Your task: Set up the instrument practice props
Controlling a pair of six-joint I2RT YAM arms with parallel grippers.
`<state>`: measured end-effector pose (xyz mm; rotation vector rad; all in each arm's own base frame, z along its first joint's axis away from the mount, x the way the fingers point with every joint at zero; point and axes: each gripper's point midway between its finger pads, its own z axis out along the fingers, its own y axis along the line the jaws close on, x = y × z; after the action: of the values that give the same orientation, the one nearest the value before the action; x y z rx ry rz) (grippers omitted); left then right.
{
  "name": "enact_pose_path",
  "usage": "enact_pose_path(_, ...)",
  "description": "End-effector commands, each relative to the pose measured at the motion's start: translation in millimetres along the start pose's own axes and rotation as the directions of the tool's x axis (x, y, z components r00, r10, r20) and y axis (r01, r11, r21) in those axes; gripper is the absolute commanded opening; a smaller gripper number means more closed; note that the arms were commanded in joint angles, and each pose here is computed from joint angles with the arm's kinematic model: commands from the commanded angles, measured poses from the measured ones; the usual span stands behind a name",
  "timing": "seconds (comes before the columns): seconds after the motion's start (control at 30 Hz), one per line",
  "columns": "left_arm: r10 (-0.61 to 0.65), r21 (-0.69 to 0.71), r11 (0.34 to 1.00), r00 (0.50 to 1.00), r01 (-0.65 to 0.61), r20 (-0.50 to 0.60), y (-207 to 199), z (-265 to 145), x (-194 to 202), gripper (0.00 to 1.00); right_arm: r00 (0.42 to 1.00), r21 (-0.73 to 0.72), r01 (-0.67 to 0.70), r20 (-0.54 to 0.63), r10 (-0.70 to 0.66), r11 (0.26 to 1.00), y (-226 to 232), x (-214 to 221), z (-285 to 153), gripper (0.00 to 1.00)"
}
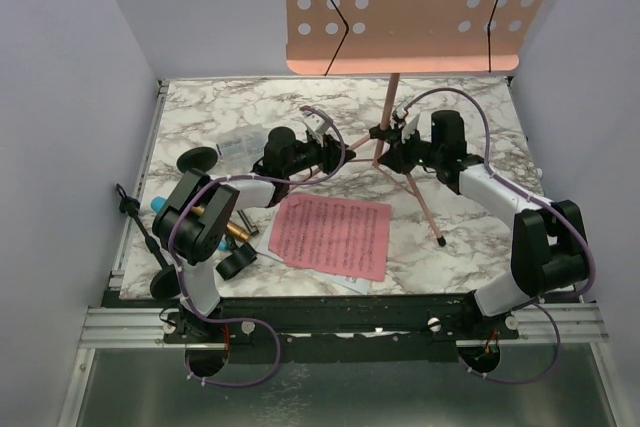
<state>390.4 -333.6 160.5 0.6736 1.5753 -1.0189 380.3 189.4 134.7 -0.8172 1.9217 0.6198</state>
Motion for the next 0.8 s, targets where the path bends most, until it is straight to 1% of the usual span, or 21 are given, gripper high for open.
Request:
enact_pose_path(0.0,-0.081,-0.16,0.984,0.997,0.077,-0.014,25,-9,10,0.26,0.982,0.052,0.012,-0.186,-0.003,0.999,-17,64,14,0.0)
enact_pose_path(0.07,-0.083,-0.178,0.981,0.997,0.079,-0.011,28,-9,9,0.26,0.983,0.072,0.019,-0.185,-0.005,0.997,-21,63,14,0.01)
enact_pose_path(0.17,-0.089,-0.235,0.968,0.996,0.084,-0.009,39,-12,10,0.27,0.984,0.081,0.01,-0.179,0.005,0.997,-23,60,15,0.12)
enact_pose_path(0.23,-0.095,-0.256,0.963,0.995,0.089,-0.013,45,-13,13,0.27,0.99,0.093,0.009,-0.144,0.005,0.996,-27,49,19,0.19)
enact_pose_path(0.33,-0.102,-0.245,0.965,0.995,0.094,-0.02,45,-11,14,0.27,0.993,0.107,0.0,-0.121,0.013,0.994,-30,42,20,0.29)
enact_pose_path(0.43,-0.112,-0.231,0.967,0.994,0.106,-0.013,43,-8,10,0.27,0.996,0.129,0.001,-0.091,0.011,0.992,-33,34,18,0.36)
enact_pose_path(0.57,-0.119,-0.217,0.97,0.993,0.113,-0.014,42,-6,10,0.28,0.997,0.146,-0.02,-0.07,0.03,0.989,-31,26,12,0.5)
enact_pose_path(0.67,-0.133,-0.209,0.97,0.991,0.126,-0.017,40,-5,11,0.3,0.997,0.167,-0.029,-0.068,0.04,0.986,-31,27,7,0.58)
enact_pose_path(0.73,-0.138,-0.204,0.97,0.99,0.131,-0.021,39,-5,13,0.32,0.997,0.177,-0.036,-0.057,0.047,0.984,-31,23,3,0.61)
enact_pose_path(0.77,-0.14,-0.202,0.97,0.99,0.134,-0.02,38,-5,13,0.34,0.997,0.176,-0.038,-0.053,0.048,0.984,-29,21,1,0.64)
